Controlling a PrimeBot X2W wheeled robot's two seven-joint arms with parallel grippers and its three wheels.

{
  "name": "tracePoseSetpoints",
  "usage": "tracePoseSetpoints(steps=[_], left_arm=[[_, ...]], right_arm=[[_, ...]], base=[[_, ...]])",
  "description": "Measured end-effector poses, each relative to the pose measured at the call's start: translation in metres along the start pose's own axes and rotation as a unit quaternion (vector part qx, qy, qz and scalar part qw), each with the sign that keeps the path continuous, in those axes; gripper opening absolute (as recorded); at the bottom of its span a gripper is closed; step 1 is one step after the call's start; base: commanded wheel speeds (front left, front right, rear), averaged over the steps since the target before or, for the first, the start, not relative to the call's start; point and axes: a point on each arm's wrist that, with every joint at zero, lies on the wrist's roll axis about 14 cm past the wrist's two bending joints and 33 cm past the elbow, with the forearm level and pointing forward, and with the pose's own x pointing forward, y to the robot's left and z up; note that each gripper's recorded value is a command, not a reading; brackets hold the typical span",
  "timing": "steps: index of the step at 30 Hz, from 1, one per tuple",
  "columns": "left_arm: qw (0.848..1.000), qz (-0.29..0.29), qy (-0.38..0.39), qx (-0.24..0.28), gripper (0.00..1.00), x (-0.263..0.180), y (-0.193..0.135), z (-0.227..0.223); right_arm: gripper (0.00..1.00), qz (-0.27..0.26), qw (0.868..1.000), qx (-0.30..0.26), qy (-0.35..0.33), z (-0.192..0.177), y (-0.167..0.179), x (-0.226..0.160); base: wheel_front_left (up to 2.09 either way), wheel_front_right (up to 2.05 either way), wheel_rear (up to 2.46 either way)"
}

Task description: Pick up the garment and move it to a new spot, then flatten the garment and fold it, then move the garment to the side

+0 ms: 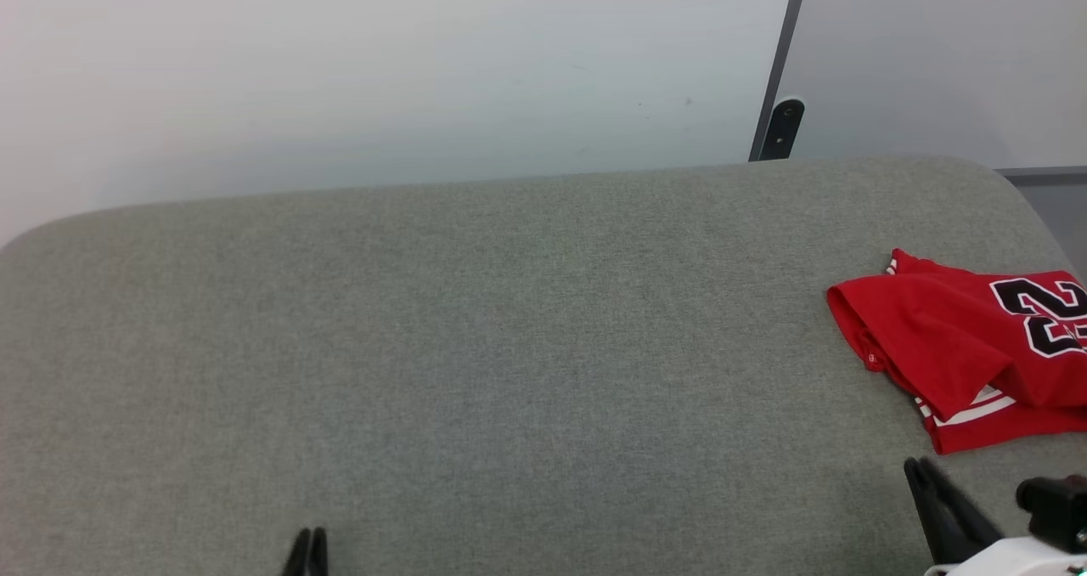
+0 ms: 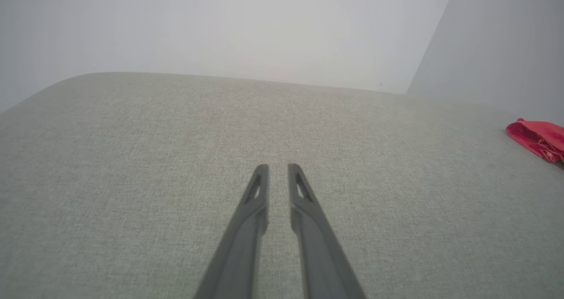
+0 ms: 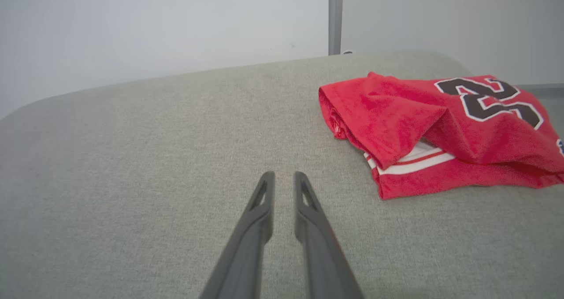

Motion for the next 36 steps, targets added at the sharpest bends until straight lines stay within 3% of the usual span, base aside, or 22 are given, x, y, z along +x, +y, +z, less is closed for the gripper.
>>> tracePoseSetpoints(steps=[3,16,36], left_arm=[[1.0,0.004,0.015,-0.007,0.0,-0.002,0.001,-0.009],[0.991,0.034,0.027,-0.127,0.0,0.007,0.01,-0.011],[0.958,0.053,0.024,-0.282,0.0,0.024,0.017,-0.005]], right_arm=[[0.0,-0.002,1.0,0.012,0.016,-0.012,0.001,-0.001],[0.0,0.003,0.992,0.128,0.007,-0.013,0.002,0.005],[0.0,0.015,0.961,0.277,-0.024,-0.003,0.005,0.017]], base=[[0.0,0.0,0.0],[0.0,0.0,0.0],[0.0,0.0,0.0]])
